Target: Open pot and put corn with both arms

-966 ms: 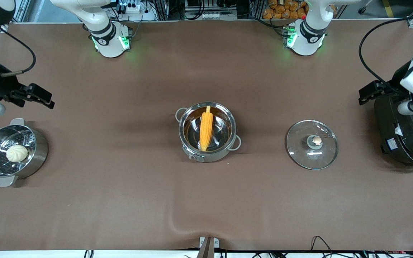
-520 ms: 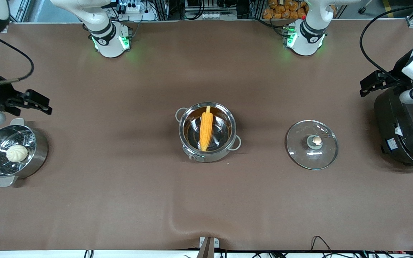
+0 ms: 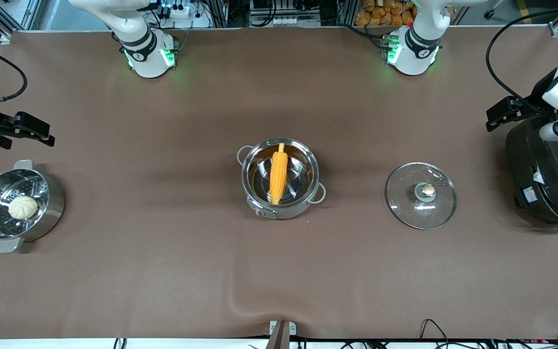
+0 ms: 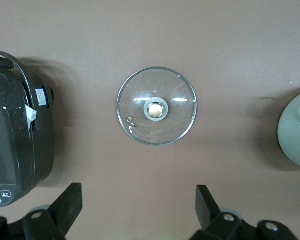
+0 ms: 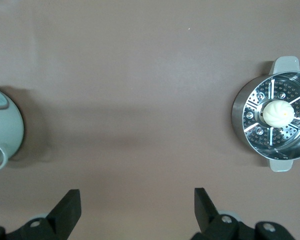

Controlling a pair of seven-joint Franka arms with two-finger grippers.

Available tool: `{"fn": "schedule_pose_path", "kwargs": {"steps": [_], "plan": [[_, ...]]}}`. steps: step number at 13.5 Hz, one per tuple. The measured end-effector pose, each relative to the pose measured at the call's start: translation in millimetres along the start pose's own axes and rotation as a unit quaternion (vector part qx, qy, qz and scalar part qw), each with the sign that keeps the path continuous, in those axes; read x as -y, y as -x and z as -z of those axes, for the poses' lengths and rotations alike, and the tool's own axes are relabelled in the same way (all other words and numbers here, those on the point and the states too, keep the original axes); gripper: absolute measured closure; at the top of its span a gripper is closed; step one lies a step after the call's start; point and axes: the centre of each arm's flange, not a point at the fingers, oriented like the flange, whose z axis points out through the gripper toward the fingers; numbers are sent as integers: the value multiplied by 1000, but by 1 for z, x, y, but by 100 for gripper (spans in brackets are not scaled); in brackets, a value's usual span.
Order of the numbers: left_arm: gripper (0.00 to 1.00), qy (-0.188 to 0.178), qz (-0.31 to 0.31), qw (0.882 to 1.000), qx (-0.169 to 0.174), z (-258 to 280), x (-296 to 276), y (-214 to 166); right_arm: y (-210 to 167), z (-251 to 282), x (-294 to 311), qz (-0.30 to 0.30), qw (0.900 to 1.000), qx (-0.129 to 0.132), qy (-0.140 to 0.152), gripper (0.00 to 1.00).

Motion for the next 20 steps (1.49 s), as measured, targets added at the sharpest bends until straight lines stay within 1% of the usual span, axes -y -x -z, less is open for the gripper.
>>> {"fn": "schedule_pose_path", "kwargs": {"steps": [2,4,5,7,8,15,20], "plan": [[0,0,0,1000,0,0,0,0,4,-4,-13,4,1000,12,-2,0],[0,0,-1,1000,-1,0,-1,0,7,-1,-12,5,1000,15,-1,0],[0,0,-1,1000,-1,0,-1,0,8,-1,-12,7,1000,16,5,0],[0,0,0,1000,-2,0,-1,-1,8,-2,-10,13,999,22,27,0],[0,0,0,1000,-3,1,0,-1,8,-3,-6,17,999,26,30,0],[0,1,1,1000,-6,4,1,-1,8,-4,-1,21,999,28,29,0],[0,1,1,1000,-6,4,1,-1,10,-6,3,24,999,38,28,0]]}}
